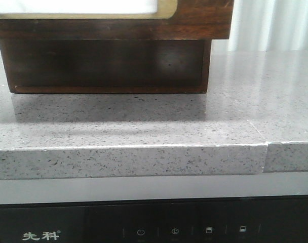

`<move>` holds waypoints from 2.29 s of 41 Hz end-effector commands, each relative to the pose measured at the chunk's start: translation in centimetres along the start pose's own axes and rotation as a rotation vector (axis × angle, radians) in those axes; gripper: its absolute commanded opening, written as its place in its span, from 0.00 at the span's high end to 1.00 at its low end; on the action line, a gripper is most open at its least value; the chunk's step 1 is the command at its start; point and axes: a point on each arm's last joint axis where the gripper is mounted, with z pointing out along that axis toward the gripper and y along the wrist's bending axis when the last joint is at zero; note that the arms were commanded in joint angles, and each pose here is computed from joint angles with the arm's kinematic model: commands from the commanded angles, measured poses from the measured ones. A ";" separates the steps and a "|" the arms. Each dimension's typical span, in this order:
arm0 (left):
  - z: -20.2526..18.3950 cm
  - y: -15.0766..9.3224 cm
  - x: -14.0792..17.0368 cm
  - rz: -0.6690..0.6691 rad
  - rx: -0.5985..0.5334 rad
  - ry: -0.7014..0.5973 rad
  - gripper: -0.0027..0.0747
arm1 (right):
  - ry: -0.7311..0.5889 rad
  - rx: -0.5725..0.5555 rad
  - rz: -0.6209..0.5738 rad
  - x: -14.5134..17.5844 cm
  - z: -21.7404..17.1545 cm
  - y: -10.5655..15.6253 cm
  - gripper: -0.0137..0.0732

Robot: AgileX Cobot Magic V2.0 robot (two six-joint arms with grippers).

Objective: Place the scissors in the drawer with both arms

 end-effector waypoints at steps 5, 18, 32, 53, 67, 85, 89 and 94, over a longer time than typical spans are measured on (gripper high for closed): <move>-0.1 -0.1 -0.3 -0.025 0.016 -0.104 0.99 | -0.083 0.012 -0.001 -1.2 -0.3 -0.1 0.92; -0.1 0.0 -0.3 -0.025 0.013 -0.102 0.99 | -0.083 0.012 -0.001 -1.2 -0.3 -0.1 0.92; -0.1 0.0 -0.3 -0.025 0.013 -0.102 0.99 | -0.083 0.012 -0.001 -1.2 -0.3 -0.1 0.92; -0.1 0.0 -0.3 -0.025 0.013 -0.102 0.99 | -0.107 0.095 0.010 0.1 0.1 -0.5 0.92; -0.1 0.0 -0.3 -0.025 0.013 -0.102 0.99 | -0.406 0.544 0.026 7.4 2.7 -2.4 0.92; -0.1 0.0 -0.3 -0.025 0.013 -0.102 0.99 | -0.566 0.660 0.011 16.5 7.7 -3.4 0.92; -0.1 0.0 -0.3 -0.025 0.013 -0.102 0.99 | -0.533 0.657 0.024 16.8 7.9 -3.4 0.92; -0.1 0.0 -0.3 -0.025 0.013 -0.102 0.99 | -0.531 0.656 0.029 16.8 7.9 -3.4 0.92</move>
